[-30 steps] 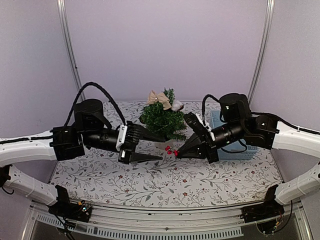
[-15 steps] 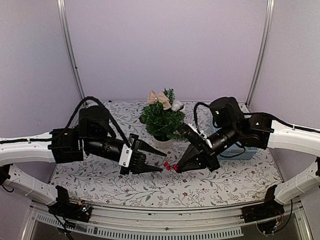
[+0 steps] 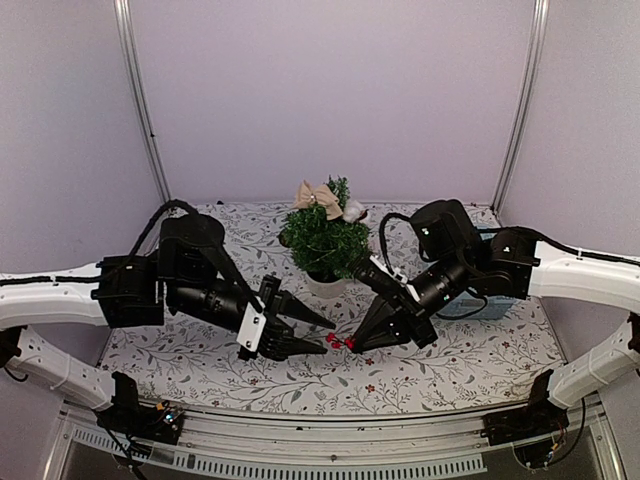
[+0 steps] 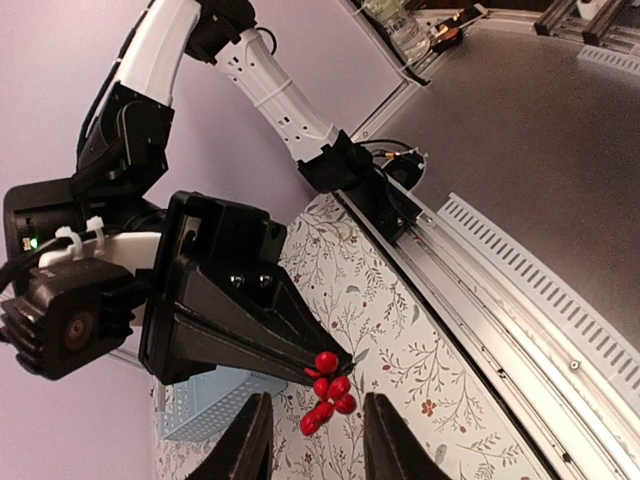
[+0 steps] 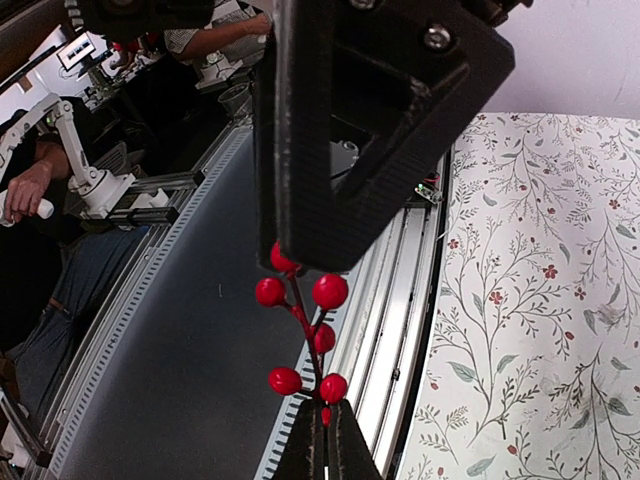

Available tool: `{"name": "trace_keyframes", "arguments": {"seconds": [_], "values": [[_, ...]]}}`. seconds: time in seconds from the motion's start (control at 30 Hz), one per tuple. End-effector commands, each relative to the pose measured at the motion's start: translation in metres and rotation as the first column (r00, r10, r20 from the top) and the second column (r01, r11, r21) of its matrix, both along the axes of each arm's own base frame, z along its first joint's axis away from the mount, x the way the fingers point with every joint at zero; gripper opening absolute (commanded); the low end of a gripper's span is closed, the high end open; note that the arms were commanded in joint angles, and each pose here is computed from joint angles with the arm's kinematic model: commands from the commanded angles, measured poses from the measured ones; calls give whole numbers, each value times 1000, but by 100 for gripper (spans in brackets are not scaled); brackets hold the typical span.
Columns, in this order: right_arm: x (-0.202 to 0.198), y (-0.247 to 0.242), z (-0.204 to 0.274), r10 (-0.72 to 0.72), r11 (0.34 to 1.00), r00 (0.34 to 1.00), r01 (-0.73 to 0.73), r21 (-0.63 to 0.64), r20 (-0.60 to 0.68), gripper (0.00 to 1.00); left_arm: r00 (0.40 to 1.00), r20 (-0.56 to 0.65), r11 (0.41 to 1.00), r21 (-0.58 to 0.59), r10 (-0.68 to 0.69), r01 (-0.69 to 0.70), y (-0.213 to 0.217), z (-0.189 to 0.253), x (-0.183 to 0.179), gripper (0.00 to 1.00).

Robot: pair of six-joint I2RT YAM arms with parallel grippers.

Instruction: Decorate the small christmas tree

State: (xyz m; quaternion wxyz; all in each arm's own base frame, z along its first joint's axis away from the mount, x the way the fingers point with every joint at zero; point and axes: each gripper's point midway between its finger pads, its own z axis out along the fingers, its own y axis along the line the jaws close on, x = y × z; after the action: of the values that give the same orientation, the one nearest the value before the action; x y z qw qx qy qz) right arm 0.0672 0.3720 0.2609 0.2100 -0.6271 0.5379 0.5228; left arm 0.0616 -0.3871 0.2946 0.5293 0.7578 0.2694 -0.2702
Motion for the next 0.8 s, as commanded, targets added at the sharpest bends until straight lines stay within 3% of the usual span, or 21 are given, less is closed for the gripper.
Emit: {"name": "trace_keyframes", "arguments": {"seconds": [0.0, 0.37, 0.5, 0.63, 0.77], "values": [[-4, 3, 7, 22, 1000, 1000, -22, 13, -6, 0, 999, 14, 999, 8, -34, 34, -6, 4, -10, 31], [-8, 4, 3, 41, 999, 999, -41, -6, -2, 0, 999, 39, 999, 43, -11, 10, -9, -6, -6, 21], [-8, 5, 4, 49, 999, 999, -49, -2, -3, 0, 999, 40, 999, 41, 1, -3, -10, -6, -4, 15], [-7, 5, 3, 45, 999, 999, -45, -3, 4, 0, 999, 25, 999, 28, 23, -24, -9, -1, -2, 1], [-4, 6, 2, 29, 1000, 999, -28, -4, 25, 0, 1000, 4, 1000, -8, 24, -24, -6, 6, -4, 0]]}}
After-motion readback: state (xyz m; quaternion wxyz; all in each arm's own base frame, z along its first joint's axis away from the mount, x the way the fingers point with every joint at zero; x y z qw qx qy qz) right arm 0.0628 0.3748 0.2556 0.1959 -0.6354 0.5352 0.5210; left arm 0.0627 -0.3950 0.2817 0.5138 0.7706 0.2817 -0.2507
